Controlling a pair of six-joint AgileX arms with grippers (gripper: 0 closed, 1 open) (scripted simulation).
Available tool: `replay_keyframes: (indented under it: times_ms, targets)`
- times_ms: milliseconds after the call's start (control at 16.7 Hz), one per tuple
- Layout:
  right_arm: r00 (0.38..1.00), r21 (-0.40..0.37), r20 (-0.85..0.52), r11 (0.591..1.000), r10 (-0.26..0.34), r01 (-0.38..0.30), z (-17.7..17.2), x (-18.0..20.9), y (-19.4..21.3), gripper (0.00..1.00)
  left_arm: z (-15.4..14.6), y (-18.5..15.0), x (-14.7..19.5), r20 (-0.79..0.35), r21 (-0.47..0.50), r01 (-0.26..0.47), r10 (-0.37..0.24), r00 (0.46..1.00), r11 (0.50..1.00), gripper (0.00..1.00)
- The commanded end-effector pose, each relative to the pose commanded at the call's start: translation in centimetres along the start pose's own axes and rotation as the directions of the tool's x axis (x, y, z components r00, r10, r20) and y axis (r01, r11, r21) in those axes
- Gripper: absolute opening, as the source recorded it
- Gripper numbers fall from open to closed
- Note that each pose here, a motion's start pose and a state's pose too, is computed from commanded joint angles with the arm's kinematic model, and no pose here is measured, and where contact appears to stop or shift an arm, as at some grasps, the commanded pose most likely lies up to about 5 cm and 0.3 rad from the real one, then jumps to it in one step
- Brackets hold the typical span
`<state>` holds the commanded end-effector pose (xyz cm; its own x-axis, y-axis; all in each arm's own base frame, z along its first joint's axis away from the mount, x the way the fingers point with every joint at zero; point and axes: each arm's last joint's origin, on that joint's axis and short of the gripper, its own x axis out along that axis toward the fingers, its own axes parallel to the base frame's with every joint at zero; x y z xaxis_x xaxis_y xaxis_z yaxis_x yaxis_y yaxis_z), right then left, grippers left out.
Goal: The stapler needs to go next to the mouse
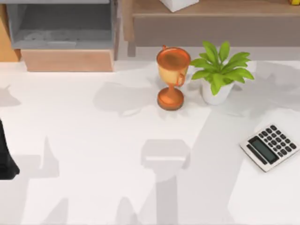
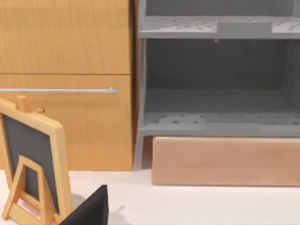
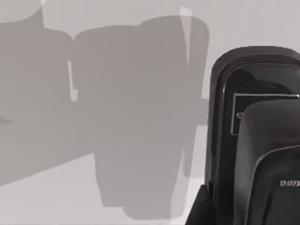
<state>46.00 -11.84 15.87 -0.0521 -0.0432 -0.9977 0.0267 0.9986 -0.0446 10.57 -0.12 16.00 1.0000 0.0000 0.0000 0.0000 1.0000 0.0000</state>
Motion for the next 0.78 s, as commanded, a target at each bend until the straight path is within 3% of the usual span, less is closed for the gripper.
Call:
replay_keyframes:
  times_ms: [360, 780]
  targets:
    - [1.0, -0.01, 0.019, 1.0, -0.006, 0.006, 0.3, 0.5, 0.1, 0.0, 0.0, 0.0, 0.0, 0.0, 0.0, 0.0, 0.0, 1.0, 1.0, 1.0]
    - [0.988, -0.019, 0.134, 0.997, 0.072, -0.07, 1.4, 0.7, 0.2, 0.0, 0.0, 0.0, 0.0, 0.0, 0.0, 0.0, 0.0, 1.0, 1.0, 1.0]
